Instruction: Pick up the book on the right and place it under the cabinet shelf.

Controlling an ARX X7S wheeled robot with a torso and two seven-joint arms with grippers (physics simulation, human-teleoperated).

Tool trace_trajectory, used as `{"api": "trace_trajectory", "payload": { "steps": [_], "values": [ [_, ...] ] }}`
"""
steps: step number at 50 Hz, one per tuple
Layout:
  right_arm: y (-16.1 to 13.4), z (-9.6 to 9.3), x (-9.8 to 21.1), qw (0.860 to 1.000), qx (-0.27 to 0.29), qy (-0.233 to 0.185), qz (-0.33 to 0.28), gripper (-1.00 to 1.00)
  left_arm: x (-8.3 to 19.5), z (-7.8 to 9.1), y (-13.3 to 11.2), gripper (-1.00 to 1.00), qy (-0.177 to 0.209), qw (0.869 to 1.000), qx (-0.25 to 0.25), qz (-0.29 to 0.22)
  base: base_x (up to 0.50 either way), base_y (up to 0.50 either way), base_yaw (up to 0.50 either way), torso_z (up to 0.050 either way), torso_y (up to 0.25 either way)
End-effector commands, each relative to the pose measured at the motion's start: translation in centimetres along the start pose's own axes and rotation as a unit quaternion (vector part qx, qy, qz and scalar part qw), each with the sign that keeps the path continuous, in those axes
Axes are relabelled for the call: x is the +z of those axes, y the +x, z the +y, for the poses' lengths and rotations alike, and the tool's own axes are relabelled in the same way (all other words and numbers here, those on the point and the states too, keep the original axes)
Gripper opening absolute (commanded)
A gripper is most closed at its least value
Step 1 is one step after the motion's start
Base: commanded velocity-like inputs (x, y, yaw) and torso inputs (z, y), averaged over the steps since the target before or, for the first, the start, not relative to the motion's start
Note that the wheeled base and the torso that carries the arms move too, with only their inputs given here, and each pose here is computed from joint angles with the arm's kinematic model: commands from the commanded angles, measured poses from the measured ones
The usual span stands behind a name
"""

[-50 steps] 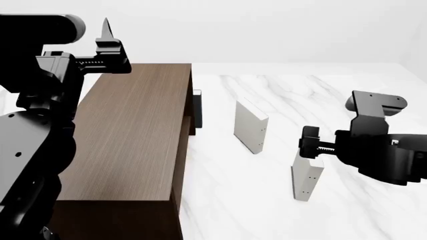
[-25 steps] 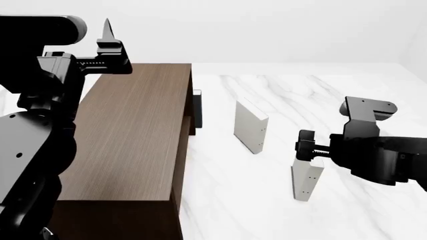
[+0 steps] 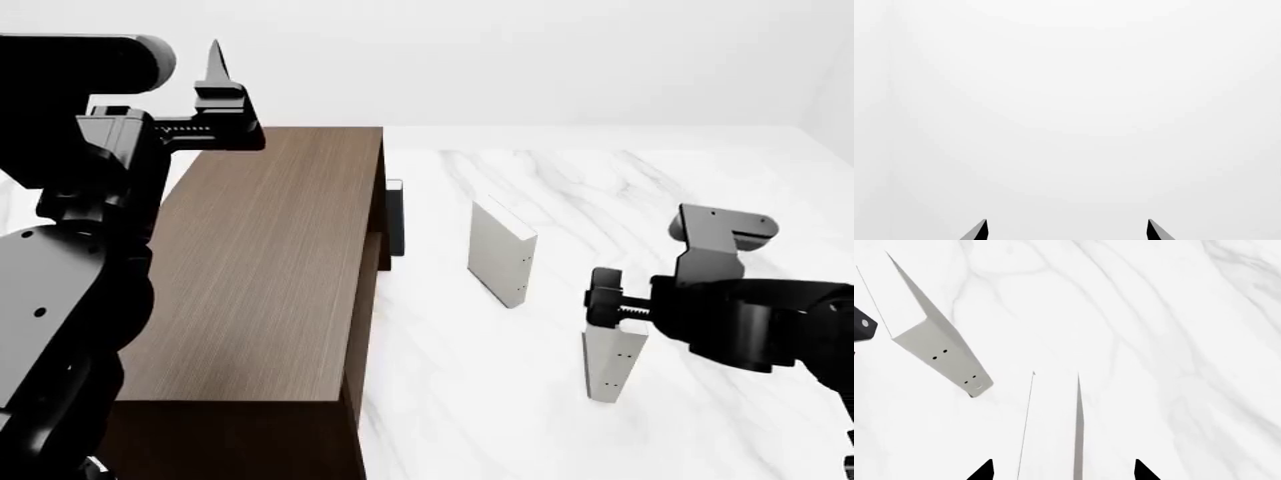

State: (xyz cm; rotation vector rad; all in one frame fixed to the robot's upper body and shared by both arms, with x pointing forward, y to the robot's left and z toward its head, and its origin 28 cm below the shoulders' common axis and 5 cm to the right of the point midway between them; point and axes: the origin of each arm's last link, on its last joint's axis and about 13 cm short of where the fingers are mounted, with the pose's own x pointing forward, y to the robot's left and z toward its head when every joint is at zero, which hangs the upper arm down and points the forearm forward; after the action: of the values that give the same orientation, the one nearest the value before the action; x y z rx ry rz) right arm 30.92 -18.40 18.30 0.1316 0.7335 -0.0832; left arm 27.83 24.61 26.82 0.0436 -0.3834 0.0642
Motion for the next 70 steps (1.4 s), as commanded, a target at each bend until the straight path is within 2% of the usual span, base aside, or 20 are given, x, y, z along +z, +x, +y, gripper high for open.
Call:
{"api": "trace_trajectory", "payload": {
  "steps": [1, 47, 48, 70],
  "values": [
    [0.8, 0.0, -0.4, 1.000, -0.003, 0.002, 0.006, 1.00, 0.0, 0.1, 0.0, 1.00, 0.000, 1.000, 0.001, 0.000, 0.00, 0.00, 0.00, 0.000, 0.000],
    [2.7, 0.3, -1.8, 0.999, -0.006, -0.004, 0.033, 1.00, -0.3, 0.2, -0.1, 1.00, 0.000, 1.000, 0.002, 0.002, 0.00, 0.00, 0.00, 0.000, 0.000],
    [2.7, 0.3, -1.8, 0.999, -0.007, -0.005, 0.033, -1.00, -0.3, 0.2, -0.1, 1.00, 0.000, 1.000, 0.002, 0.002, 0.00, 0.00, 0.00, 0.000, 0.000],
    [1.7, 0.1, -1.5, 0.999, -0.015, -0.015, 0.029, -1.00, -0.3, 0.2, -0.1, 1.00, -0.001, 1.000, 0.003, 0.000, 0.00, 0.00, 0.00, 0.000, 0.000]
  ]
}}
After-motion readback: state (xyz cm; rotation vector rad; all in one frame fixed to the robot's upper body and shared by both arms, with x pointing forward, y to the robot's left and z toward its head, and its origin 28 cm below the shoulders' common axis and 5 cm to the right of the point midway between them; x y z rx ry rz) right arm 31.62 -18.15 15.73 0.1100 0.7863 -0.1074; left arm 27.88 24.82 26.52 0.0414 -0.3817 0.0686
